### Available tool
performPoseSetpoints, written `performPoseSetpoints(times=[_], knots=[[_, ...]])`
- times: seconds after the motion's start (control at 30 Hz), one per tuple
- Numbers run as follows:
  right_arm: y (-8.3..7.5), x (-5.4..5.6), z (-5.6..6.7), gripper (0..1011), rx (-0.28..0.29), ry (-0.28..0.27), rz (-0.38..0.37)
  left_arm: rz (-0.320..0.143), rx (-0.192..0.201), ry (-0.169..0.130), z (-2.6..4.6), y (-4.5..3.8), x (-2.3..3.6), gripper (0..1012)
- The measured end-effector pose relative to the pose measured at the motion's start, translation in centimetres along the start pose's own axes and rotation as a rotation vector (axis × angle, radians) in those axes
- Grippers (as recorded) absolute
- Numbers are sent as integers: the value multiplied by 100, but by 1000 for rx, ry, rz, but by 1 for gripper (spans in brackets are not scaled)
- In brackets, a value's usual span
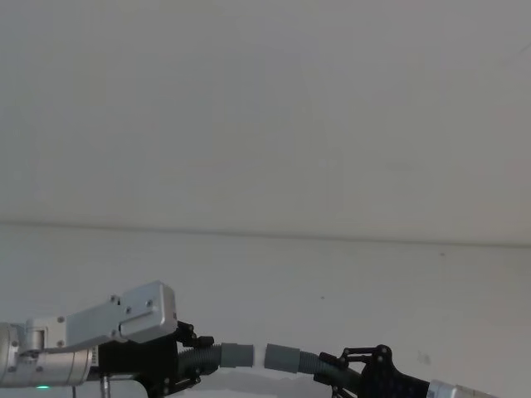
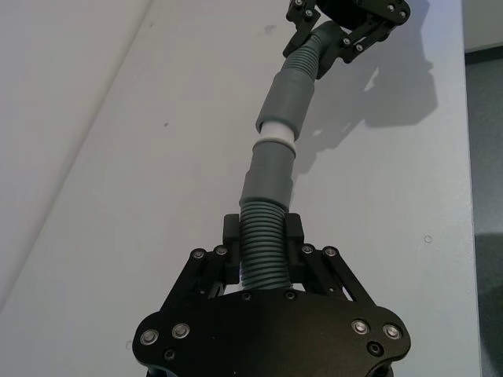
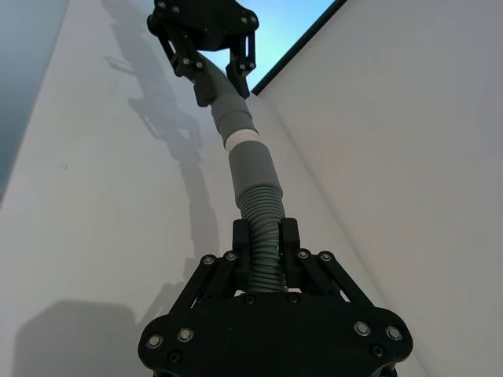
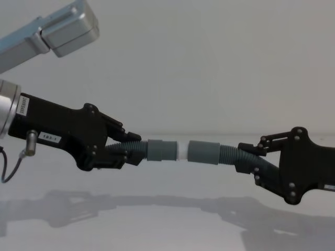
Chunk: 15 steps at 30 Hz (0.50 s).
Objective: Use both hands to pick up one end of the pipe from the table, align the ends, and insert them.
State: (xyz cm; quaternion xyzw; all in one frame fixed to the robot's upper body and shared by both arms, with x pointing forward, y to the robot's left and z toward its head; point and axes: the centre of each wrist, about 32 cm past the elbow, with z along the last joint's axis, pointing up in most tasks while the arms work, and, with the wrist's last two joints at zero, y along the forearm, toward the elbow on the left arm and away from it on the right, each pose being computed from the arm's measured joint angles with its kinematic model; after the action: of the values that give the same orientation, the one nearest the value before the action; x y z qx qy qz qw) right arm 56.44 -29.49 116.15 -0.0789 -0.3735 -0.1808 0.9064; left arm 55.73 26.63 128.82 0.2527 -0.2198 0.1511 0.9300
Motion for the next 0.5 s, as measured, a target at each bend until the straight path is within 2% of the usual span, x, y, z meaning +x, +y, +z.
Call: performPoseSetpoints(times=[0.5], knots=[[2,23,-5,213,24,-11,13,-23,-1,0,-16,-50,27,292]])
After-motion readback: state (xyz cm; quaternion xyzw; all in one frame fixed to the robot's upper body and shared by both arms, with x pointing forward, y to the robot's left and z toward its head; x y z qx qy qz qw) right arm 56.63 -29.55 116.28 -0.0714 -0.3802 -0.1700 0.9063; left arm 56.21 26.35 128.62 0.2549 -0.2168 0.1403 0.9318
